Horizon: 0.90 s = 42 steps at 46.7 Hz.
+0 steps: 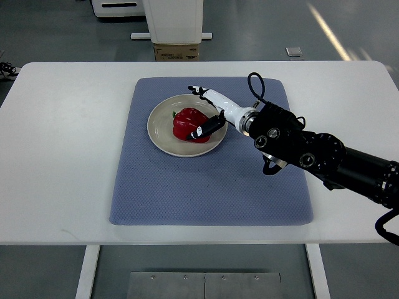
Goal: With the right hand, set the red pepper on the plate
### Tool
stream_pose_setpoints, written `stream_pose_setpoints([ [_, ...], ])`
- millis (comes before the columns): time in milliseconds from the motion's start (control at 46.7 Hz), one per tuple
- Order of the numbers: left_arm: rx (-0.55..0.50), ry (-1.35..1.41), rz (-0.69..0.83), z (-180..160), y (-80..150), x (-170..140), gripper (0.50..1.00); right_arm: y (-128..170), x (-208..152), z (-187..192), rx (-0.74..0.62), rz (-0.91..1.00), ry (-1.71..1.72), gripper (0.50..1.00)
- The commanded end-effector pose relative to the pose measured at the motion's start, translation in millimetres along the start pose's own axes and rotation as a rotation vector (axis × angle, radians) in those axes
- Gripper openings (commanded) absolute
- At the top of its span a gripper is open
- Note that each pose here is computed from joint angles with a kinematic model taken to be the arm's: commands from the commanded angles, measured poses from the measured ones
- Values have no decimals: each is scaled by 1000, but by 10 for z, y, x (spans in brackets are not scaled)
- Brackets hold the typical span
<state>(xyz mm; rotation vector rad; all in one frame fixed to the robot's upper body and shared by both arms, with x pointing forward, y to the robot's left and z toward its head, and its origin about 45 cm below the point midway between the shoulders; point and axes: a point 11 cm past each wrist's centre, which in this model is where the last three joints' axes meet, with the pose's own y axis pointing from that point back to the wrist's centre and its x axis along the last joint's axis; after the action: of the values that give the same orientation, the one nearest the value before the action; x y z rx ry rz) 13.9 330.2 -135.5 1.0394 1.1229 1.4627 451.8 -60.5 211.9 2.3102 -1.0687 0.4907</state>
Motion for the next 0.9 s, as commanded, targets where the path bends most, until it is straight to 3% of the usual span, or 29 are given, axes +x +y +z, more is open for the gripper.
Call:
stream_pose_setpoints([
  [0,0,0,0,0,0,0,1000,-3,25,-50,13,7,-23,998],
  [236,0,-1,0,0,0,0,1000,-11,186,-226,59,52,-108,998],
  [879,0,-1,0,0,0,0,1000,462,1272,441,3,336,-357,998],
])
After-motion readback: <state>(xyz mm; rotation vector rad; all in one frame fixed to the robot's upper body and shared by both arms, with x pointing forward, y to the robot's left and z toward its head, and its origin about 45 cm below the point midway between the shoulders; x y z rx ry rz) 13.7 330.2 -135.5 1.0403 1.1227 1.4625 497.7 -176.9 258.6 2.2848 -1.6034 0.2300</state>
